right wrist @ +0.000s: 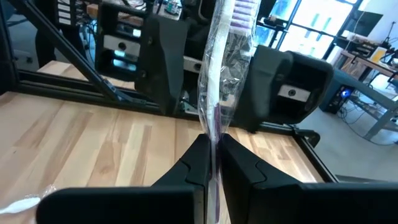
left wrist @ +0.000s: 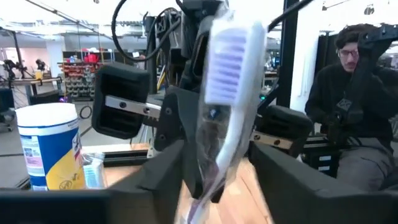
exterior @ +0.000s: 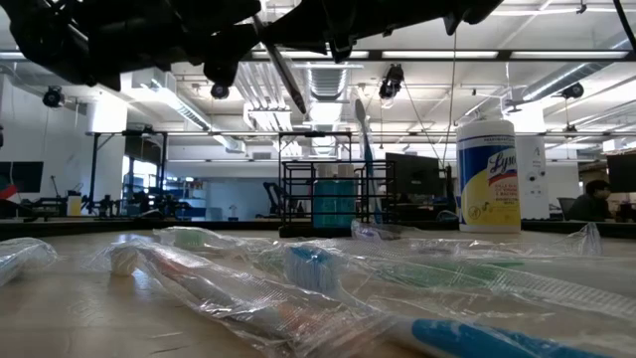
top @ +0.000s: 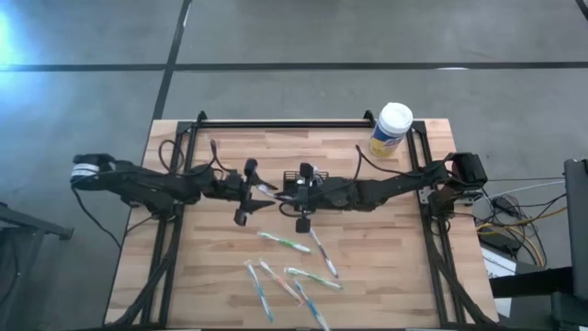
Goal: Pick & Place toothbrushing station
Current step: Put the right purple toothbrush into the black organizer
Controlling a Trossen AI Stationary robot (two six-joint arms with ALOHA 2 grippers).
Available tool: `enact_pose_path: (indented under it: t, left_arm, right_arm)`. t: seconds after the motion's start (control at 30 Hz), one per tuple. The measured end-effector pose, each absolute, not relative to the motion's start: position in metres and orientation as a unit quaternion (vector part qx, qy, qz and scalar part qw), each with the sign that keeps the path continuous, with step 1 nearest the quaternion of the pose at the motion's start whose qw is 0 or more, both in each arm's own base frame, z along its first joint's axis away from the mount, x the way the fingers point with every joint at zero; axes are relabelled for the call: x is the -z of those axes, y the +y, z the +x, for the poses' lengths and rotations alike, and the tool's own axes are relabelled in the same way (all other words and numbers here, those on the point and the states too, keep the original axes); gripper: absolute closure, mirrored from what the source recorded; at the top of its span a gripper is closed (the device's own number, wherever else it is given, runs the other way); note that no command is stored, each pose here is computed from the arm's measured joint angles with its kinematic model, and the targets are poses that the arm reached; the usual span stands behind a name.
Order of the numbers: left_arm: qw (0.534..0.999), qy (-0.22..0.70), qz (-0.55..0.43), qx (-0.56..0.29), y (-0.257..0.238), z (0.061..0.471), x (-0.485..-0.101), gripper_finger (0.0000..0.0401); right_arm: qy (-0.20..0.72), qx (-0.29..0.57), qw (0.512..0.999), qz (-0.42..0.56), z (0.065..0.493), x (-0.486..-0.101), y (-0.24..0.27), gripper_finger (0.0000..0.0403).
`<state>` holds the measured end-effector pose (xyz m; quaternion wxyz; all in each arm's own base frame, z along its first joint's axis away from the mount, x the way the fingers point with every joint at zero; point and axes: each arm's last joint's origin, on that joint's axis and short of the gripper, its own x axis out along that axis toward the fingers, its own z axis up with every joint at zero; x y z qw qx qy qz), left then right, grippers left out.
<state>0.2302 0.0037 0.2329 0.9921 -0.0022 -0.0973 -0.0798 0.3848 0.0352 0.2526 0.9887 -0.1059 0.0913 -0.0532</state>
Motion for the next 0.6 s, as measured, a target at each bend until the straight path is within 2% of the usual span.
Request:
enact_pose_path:
  t: [0.17, 0.23, 0.43, 0.6]
  left_arm:
    - [0.991, -0.108, 0.014, 0.081, 0.000, 0.231, -0.233, 0.0347]
    - [0.989, -0.117, 0.035, 0.080, -0.003, 0.231, -0.234, 0.0378]
    - [0.989, -0.115, 0.050, 0.075, -0.007, 0.231, -0.234, 0.0377]
    - [0.991, -0.105, 0.052, 0.071, -0.007, 0.229, -0.235, 0.0378]
  right_arm:
    - [0.089, 0.054, 0.989, -0.105, 0.385, -0.253, 0.035, 0.0383]
    - [0.087, 0.052, 0.990, -0.103, 0.385, -0.254, 0.036, 0.0383]
    - [0.091, 0.050, 0.989, -0.103, 0.385, -0.253, 0.036, 0.0380]
    - [0.095, 0.049, 0.989, -0.104, 0.383, -0.254, 0.039, 0.0338]
